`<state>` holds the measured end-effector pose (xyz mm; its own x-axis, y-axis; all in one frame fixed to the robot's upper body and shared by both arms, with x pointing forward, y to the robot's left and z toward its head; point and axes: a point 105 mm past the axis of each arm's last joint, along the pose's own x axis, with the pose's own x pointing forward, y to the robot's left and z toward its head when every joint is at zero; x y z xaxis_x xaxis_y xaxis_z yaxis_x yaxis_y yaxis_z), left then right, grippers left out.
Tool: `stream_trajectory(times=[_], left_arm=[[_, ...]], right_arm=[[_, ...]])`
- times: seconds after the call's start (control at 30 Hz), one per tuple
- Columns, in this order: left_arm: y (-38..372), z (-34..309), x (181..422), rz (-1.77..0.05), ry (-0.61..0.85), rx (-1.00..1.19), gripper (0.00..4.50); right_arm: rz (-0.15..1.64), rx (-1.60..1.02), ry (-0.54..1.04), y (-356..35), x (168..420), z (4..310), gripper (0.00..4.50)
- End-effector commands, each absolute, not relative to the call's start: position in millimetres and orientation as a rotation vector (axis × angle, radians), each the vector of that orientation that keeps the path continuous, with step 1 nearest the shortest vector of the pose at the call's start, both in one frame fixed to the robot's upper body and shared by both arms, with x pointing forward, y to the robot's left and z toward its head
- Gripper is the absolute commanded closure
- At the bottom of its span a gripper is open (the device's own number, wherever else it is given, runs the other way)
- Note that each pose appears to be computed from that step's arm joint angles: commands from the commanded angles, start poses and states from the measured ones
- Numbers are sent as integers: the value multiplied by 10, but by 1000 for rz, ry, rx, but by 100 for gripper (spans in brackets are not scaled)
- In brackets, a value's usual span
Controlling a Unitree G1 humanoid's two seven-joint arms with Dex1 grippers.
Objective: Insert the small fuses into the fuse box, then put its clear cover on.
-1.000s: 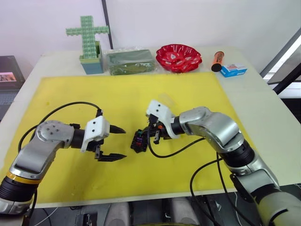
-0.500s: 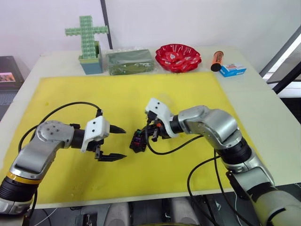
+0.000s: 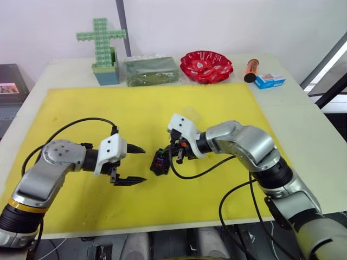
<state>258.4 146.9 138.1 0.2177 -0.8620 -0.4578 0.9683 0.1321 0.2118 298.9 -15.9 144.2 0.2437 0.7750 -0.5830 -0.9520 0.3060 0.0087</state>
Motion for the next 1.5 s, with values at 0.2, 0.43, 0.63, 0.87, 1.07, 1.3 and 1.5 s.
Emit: stream_trajectory(times=[0.2,0.43,0.63,0.87,1.07,1.3,1.5], left_arm=[[1435,1478,2575,-1355,207,540,0],[1438,1471,2595,-1355,206,538,0],[1452,1453,2603,-1353,207,534,0],[1445,1447,2591,-1354,205,532,0],[1435,1452,2579,-1356,205,533,0],[1420,1455,2566,-1362,206,533,0],[1409,1474,2571,-1362,204,534,0]], right_arm=[[1227,-408,544,-192,2965,1455,448],[1256,-340,523,-118,2944,1656,448],[1265,-337,519,-102,2918,1695,448],[1249,-364,528,-114,2922,1610,448],[1233,-391,526,-146,2946,1552,448],[1229,-400,512,-164,2960,1571,448],[1235,-392,501,-160,2957,1631,448]])
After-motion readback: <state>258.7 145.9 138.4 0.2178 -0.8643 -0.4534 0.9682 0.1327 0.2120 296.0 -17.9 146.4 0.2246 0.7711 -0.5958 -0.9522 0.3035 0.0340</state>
